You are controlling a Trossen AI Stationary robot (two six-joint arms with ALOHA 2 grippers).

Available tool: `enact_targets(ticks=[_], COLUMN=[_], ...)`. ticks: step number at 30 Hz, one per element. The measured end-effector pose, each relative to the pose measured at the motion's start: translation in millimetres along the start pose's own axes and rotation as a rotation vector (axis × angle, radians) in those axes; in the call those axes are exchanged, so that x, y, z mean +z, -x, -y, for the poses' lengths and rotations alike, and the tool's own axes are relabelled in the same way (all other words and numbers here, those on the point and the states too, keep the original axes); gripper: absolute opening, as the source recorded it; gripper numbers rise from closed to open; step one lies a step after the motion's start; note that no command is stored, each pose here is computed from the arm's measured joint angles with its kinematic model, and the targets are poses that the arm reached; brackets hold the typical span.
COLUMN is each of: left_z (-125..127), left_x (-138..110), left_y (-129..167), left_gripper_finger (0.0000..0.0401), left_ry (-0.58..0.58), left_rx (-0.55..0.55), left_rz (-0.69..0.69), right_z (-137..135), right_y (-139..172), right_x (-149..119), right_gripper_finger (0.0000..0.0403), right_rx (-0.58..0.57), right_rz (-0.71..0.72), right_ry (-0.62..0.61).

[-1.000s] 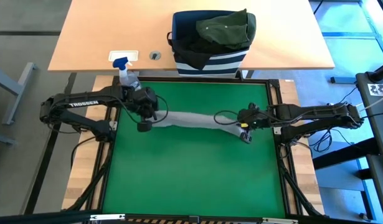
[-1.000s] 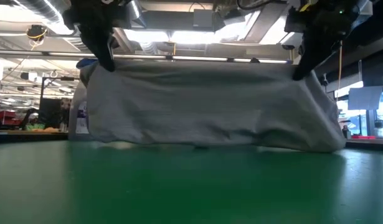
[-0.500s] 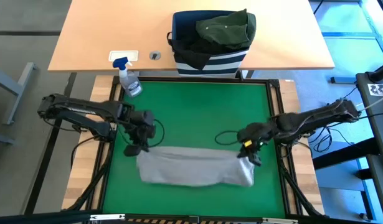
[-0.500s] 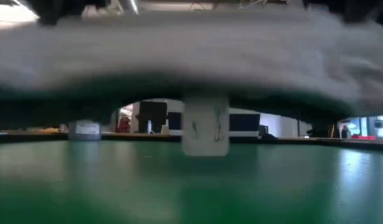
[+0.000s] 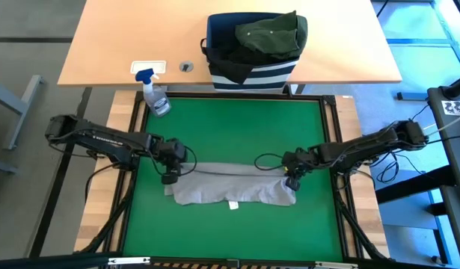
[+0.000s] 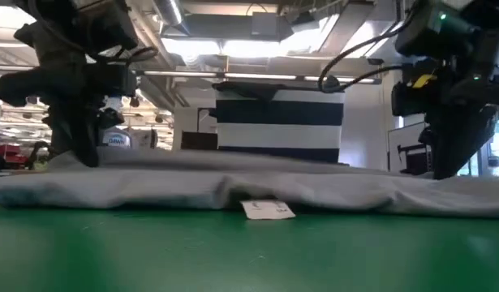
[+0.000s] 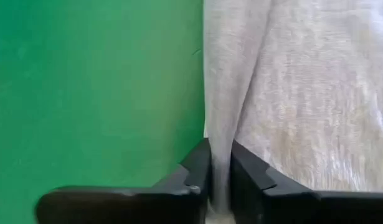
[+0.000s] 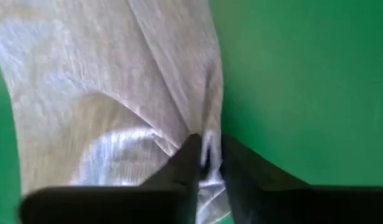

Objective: Fold Laundry from Bin
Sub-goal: Fold the gray shirt

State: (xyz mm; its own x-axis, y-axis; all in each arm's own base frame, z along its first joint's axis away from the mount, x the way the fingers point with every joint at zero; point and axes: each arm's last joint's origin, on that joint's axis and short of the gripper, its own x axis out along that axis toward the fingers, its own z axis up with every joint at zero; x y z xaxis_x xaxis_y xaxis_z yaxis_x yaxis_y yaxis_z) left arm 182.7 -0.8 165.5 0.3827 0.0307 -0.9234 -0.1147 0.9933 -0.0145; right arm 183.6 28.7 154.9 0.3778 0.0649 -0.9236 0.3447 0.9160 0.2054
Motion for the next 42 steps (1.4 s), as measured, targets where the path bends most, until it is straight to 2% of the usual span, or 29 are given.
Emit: enact_targets(ticks=[4, 8, 12, 17, 19, 27, 31, 35, 39, 42], left_z=[-3, -5, -5, 6, 15, 47, 55, 61, 61, 60], left_x=[17, 39, 51, 52, 48, 16, 8, 4, -5, -14], left_y=[18, 50, 72, 71, 66, 45, 42, 53, 62, 58], left_gripper_finger=[0.0098, 0.0137, 0.0156, 0.0159, 0.0159, 0.0159, 0.0160, 0.0160, 0.0160, 0.0160], left_ry=[0.000, 0.015, 0.037, 0.113, 0.121, 0.185, 0.217, 0.235, 0.276, 0.352], left_rx=[0.023, 0.030, 0.023, -0.050, -0.074, -0.056, -0.052, -0.051, -0.014, -0.016], left_rz=[0.021, 0.028, 0.040, 0.051, 0.042, -0.061, -0.081, -0.022, 0.064, 0.059], right_z=[2, -2, -13, -26, -29, -33, -35, -39, -58, -75], right_y=[15, 45, 70, 74, 71, 53, 48, 42, 41, 41], right_x=[15, 31, 50, 75, 81, 88, 94, 94, 83, 71], right_gripper_finger=[0.0141, 0.0197, 0.0226, 0.0233, 0.0232, 0.0228, 0.0228, 0.0227, 0.0227, 0.0227], right_rx=[-0.003, -0.006, 0.039, 0.161, 0.186, 0.239, 0.232, 0.263, 0.295, 0.271], right_rz=[0.000, -0.044, 0.076, 0.325, 0.380, 0.337, 0.380, 0.342, 0.318, 0.327], right_ry=[-0.025, -0.012, 0.013, 0.034, 0.048, 0.031, -0.023, -0.035, 0.000, 0.018])
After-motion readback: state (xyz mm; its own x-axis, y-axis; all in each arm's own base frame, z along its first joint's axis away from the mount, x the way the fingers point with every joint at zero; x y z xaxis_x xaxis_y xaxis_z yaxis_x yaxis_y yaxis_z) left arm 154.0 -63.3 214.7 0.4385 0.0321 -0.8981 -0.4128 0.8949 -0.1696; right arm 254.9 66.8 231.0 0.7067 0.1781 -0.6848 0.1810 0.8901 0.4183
